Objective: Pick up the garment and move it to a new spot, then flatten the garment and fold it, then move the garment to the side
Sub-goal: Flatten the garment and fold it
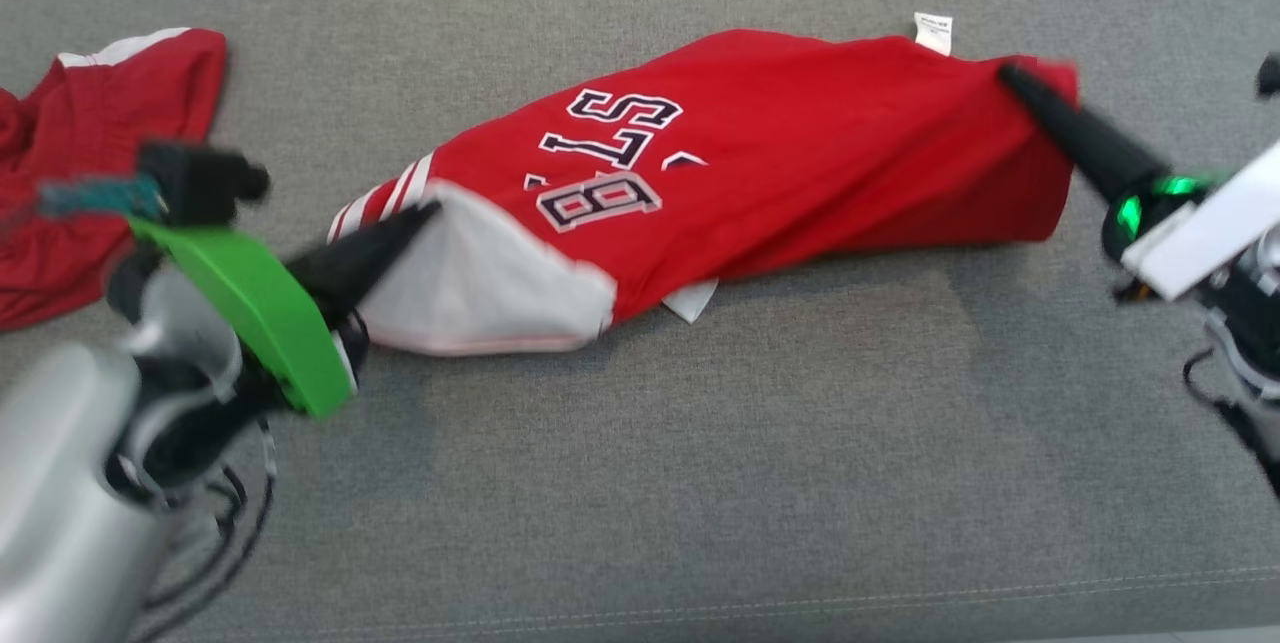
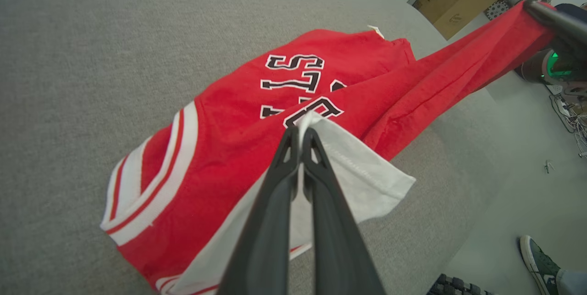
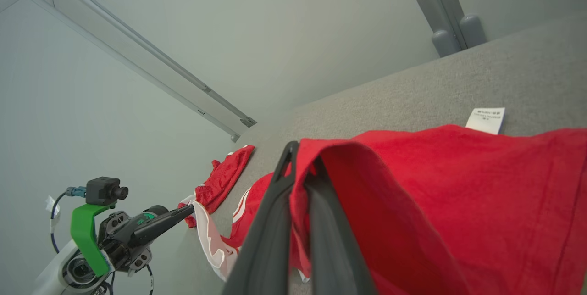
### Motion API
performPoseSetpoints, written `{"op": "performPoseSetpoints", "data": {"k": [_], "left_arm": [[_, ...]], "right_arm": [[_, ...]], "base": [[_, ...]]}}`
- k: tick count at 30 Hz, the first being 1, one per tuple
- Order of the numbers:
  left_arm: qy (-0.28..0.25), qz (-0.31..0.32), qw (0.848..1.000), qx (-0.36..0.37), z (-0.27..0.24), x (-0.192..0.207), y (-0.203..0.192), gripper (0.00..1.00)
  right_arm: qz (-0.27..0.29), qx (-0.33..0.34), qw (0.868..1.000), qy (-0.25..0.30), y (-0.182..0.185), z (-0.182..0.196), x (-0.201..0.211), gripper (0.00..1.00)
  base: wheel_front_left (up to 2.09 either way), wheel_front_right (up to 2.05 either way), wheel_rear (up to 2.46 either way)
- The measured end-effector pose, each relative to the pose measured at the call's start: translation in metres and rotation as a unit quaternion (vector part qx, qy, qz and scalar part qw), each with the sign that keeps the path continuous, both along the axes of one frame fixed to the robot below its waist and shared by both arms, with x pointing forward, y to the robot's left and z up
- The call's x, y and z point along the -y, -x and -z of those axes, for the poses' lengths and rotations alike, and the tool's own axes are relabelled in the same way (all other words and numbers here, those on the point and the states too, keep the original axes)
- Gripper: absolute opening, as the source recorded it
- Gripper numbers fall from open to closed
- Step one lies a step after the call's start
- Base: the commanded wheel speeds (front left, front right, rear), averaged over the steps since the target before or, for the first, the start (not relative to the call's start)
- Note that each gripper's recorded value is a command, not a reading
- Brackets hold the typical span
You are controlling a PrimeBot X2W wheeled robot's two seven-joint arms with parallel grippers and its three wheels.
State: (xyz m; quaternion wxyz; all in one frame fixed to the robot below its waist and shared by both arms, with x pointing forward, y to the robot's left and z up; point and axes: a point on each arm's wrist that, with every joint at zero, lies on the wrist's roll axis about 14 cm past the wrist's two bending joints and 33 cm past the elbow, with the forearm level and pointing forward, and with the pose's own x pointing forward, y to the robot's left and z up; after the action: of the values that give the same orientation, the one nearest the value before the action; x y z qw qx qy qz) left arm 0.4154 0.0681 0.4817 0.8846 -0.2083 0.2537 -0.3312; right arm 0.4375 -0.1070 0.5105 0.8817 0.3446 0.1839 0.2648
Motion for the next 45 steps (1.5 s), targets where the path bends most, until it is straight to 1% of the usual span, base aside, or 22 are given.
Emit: {"op": "performPoseSetpoints", "data": {"k": [2,5,7,9,11,12,14,15,16,17,18,19,21,23,25,28,31,34,36,39,43,45], "left_arm": [[0.004,-0.006,0.999,0.032,-0.025,-0.005,-0.035,0.0],[0.033,-0.041,0.99,0.129,-0.095,-0.019,-0.096,0.0],[0.033,-0.063,0.976,0.208,-0.15,-0.032,-0.129,0.0],[0.005,-0.086,0.952,0.293,-0.202,-0.049,-0.151,0.0],[-0.007,-0.12,0.918,0.377,-0.257,-0.07,-0.164,0.0],[0.008,-0.138,0.898,0.417,-0.285,-0.079,-0.165,0.0],[0.051,-0.165,0.856,0.487,-0.336,-0.091,-0.162,0.0],[0.072,-0.171,0.84,0.509,-0.352,-0.093,-0.159,0.0],[0.093,-0.172,0.832,0.52,-0.361,-0.091,-0.158,0.0],[0.114,-0.162,0.844,0.499,-0.35,-0.081,-0.165,0.0],[0.112,-0.15,0.856,0.481,-0.337,-0.072,-0.169,0.0],[0.1,-0.135,0.871,0.462,-0.319,-0.06,-0.172,0.0],[0.079,-0.113,0.904,0.405,-0.271,-0.043,-0.177,0.0],[0.084,-0.106,0.932,0.336,-0.221,-0.036,-0.174,0.0],[0.094,-0.111,0.951,0.272,-0.176,-0.036,-0.166,0.0],[0.105,-0.122,0.965,0.208,-0.128,-0.037,-0.146,0.0],[0.123,-0.139,0.97,0.158,-0.094,-0.038,-0.123,0.0],[0.139,-0.125,0.975,0.116,-0.071,-0.024,-0.091,0.0],[0.143,-0.109,0.979,0.098,-0.062,-0.011,-0.07,0.0],[0.139,-0.117,0.98,0.079,-0.048,-0.014,-0.048,0.0],[0.111,-0.128,0.983,0.068,-0.03,-0.024,-0.023,0.0],[0.081,-0.134,0.986,0.063,-0.017,-0.034,-0.011,0.0]], "right_arm": [[0.014,0.032,0.999,0.005,-0.031,-0.021,0.008,0.0],[0.04,0.084,0.996,0.014,-0.077,-0.062,0.019,0.0],[0.066,0.135,0.989,0.008,-0.106,-0.102,0.028,0.0],[0.102,0.201,0.974,-0.024,-0.129,-0.156,0.04,0.0],[0.145,0.277,0.948,-0.061,-0.144,-0.214,0.057,0.0],[0.167,0.317,0.93,-0.08,-0.146,-0.242,0.067,0.0],[0.202,0.396,0.887,-0.125,-0.143,-0.289,0.083,0.0],[0.208,0.426,0.868,-0.145,-0.14,-0.305,0.085,0.0],[0.206,0.445,0.858,-0.155,-0.14,-0.314,0.083,0.0],[0.184,0.438,0.868,-0.146,-0.15,-0.303,0.068,0.0],[0.17,0.422,0.882,-0.117,-0.16,-0.286,0.057,0.0],[0.158,0.4,0.899,-0.085,-0.17,-0.264,0.047,0.0],[0.142,0.346,0.926,-0.043,-0.182,-0.214,0.037,0.0],[0.144,0.292,0.945,-0.024,-0.187,-0.168,0.039,0.0],[0.126,0.231,0.965,0.008,-0.184,-0.119,0.034,0.0],[0.106,0.133,0.984,0.043,-0.163,-0.04,0.031,0.0],[0.106,0.036,0.993,0.047,-0.128,0.026,0.035,0.0],[0.115,-0.013,0.992,0.042,-0.097,0.056,0.041,0.0],[0.131,-0.025,0.991,0.023,-0.084,0.06,0.044,0.0],[0.144,-0.031,0.989,0.006,-0.067,0.06,0.045,0.0],[0.148,-0.025,0.989,-0.009,-0.046,0.051,0.042,0.0],[0.141,-0.02,0.99,-0.011,-0.035,0.045,0.039,0.0]], "base": [[0.0,0.0,0.0],[0.0,0.0,0.0],[0.0,0.0,0.0],[0.0,0.0,0.0],[0.0,0.0,0.0],[0.0,0.0,0.0],[0.0,0.0,0.0],[0.0,0.0,0.0],[0.0,0.0,0.0],[0.0,0.0,0.0],[0.0,0.0,0.0],[0.0,0.0,0.0],[0.0,0.0,0.0],[0.0,0.0,0.0],[0.0,0.0,0.0],[0.0,0.0,0.0],[0.0,0.0,0.0],[0.0,0.0,0.0],[0.0,0.0,0.0],[0.0,0.0,0.0],[0.0,0.0,0.0],[0.0,0.0,0.0]]}}
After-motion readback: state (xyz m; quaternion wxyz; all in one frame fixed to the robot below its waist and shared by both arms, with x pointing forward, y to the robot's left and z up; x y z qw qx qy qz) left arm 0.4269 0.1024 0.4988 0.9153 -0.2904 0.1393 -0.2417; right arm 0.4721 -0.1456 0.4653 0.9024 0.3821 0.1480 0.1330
